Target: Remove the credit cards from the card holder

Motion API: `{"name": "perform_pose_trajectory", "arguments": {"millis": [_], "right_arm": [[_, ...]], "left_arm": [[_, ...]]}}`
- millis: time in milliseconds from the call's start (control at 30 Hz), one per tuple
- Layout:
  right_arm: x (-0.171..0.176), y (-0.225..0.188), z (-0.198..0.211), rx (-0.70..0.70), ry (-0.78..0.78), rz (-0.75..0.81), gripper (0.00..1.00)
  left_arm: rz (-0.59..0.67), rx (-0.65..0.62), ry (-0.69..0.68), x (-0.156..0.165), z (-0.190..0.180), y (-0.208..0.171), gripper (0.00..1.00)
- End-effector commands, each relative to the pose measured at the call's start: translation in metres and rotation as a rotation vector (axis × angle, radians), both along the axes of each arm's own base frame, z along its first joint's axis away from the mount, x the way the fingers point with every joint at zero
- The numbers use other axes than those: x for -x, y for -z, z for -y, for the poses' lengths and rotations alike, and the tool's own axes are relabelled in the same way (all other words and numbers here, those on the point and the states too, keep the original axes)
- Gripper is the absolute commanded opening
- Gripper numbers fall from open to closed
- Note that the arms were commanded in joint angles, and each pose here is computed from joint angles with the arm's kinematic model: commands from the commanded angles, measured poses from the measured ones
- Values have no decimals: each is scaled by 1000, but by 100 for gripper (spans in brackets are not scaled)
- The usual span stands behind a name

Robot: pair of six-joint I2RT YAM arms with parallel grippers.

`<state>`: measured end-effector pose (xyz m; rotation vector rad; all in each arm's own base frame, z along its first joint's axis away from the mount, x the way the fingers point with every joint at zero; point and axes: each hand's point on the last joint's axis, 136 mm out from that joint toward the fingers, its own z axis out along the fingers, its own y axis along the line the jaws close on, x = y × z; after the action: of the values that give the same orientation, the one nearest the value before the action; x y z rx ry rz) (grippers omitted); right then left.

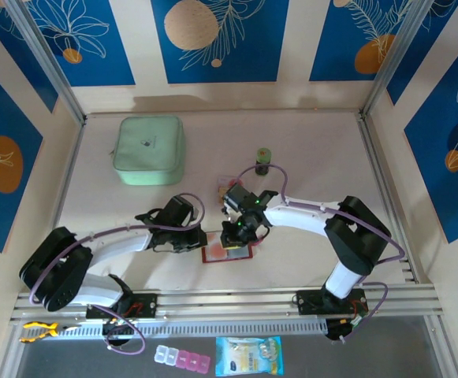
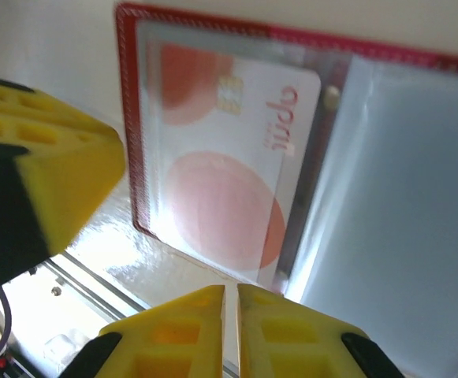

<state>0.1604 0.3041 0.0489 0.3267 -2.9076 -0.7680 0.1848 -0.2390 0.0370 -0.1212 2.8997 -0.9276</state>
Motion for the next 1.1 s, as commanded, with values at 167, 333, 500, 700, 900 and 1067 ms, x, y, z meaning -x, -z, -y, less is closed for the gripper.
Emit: {"name": "perform_pose_trajectory", "arguments": {"millis": [167, 333, 500, 700, 900, 1067], "right_arm": [[13, 31, 29, 146, 19, -58, 14], [9, 31, 39, 222, 8, -21, 14], [5, 17, 29, 189, -2, 5, 15], [-1, -1, 4, 55, 14, 6, 18], [-8, -6, -13, -42, 40, -25, 21], [-13, -4, -15, -63, 61, -38, 23]], "left_arm": [[-44, -4, 3, 7, -2, 15, 12], [-48, -8, 0, 8, -3, 15, 12], [-39, -6, 1, 6, -2, 11, 12], [-13, 15, 12, 2, 1, -4, 11], [-12, 56, 33, 1, 15, -12, 11], [-25, 52, 50, 4, 21, -5, 11]]}}
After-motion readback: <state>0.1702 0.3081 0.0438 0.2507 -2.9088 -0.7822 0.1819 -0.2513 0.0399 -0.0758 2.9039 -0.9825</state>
